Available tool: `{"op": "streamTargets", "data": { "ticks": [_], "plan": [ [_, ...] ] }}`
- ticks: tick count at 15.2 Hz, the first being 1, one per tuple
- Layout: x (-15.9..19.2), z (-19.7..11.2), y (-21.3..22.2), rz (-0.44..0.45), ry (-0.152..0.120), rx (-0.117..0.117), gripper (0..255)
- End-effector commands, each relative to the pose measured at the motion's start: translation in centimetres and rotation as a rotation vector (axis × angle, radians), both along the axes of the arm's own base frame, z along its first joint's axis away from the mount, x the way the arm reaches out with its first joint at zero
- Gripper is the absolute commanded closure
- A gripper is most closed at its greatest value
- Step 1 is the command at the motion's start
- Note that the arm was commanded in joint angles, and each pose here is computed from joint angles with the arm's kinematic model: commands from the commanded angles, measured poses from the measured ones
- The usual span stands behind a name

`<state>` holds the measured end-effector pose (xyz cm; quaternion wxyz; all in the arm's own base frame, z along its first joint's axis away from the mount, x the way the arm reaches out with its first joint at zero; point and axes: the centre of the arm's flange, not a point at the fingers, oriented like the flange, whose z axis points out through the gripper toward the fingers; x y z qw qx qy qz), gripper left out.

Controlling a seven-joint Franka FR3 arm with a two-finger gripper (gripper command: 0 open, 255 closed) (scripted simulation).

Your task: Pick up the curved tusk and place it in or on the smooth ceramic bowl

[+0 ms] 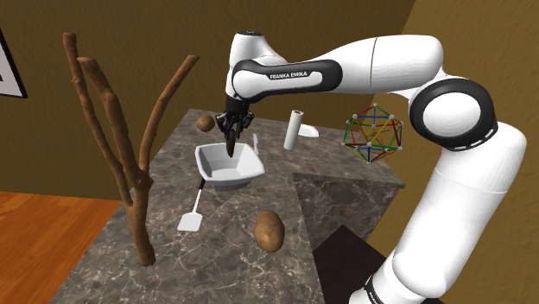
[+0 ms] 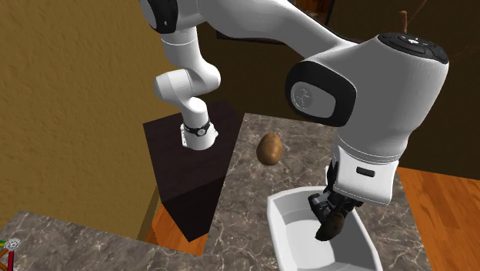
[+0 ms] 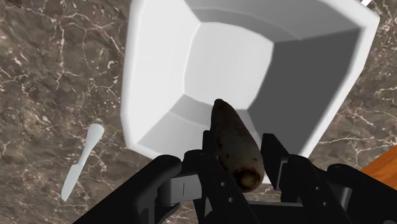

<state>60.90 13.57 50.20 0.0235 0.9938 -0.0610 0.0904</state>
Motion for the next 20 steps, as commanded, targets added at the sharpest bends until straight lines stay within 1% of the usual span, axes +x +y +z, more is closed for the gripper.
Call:
{"op": "streamTargets", "data": {
  "ticks": [1, 4, 5, 10, 14, 20],
  "plan": [
    [0.0, 0.0, 0.0, 0.000, 0.000, 0.000, 255],
    [0.0, 0.0, 0.0, 0.000, 0.000, 0.000, 255],
    [0.0, 0.0, 0.0, 0.000, 0.000, 0.000, 0],
    [0.0, 0.0, 0.0, 0.000, 0.000, 0.000, 0],
    [-0.9, 4.9, 0.3, 0.000, 0.000, 0.000, 0],
    [-0.9, 4.9, 0.3, 0.000, 0.000, 0.000, 0]
  ]
}}
